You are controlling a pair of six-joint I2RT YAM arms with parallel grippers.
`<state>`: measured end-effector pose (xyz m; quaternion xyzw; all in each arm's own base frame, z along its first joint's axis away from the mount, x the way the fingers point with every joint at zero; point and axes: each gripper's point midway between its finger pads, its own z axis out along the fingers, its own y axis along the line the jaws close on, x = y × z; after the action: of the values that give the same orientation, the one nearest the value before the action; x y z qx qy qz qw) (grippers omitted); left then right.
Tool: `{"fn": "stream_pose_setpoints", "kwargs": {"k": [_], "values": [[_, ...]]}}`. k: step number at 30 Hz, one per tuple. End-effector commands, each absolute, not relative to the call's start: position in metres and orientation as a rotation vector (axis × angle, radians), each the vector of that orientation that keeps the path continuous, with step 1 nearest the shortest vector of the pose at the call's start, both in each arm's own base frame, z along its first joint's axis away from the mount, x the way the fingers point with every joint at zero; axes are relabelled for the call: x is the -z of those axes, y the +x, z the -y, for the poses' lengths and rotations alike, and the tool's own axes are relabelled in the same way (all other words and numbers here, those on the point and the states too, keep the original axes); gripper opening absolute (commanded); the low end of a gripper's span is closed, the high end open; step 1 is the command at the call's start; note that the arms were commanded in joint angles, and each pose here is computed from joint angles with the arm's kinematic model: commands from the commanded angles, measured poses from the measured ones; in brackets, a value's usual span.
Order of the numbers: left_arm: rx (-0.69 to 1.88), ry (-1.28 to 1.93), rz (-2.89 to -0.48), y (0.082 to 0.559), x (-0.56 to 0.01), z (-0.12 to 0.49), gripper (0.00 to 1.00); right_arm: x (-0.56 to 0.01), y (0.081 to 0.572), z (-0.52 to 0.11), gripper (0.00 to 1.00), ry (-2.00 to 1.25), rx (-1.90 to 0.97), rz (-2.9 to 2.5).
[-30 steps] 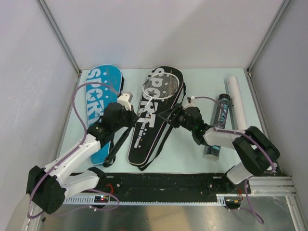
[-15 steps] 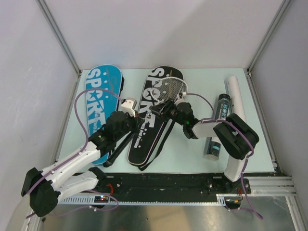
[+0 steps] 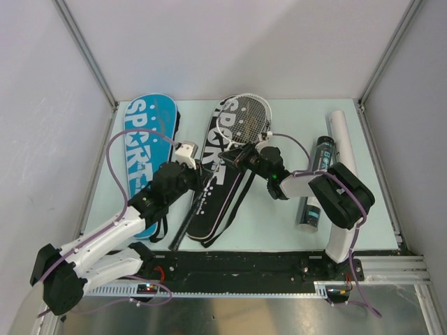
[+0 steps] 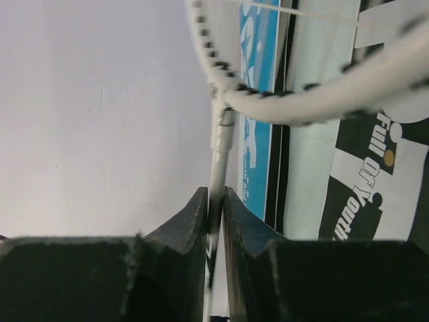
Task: Pack up the badminton gear
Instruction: Pick up the racket from the center of the board, then place the racket in the racket bag.
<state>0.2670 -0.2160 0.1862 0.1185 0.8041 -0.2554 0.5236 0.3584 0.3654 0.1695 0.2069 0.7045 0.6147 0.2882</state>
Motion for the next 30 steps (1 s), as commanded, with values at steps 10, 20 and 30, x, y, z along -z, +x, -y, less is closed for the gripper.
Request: {"fn": "stream_pose_setpoints", "kwargs": {"k": [10, 20, 30], "values": [[0.614, 0.278, -1.800, 0.266, -0.226, 0.210, 0.57, -0.174, 0.354, -0.318, 0.00, 0.514, -1.655, -1.921], [0.503, 0.317, -1.917, 0.273, -0.210, 0.206, 0.58, -0.157, 0.302, -0.249, 0.00, 0.383, -1.406, -2.217], [0.397, 0.501, -2.045, 0.275, -0.139, 0.239, 0.57, -0.148, 0.256, -0.187, 0.00, 0.364, -1.103, -2.350]]}}
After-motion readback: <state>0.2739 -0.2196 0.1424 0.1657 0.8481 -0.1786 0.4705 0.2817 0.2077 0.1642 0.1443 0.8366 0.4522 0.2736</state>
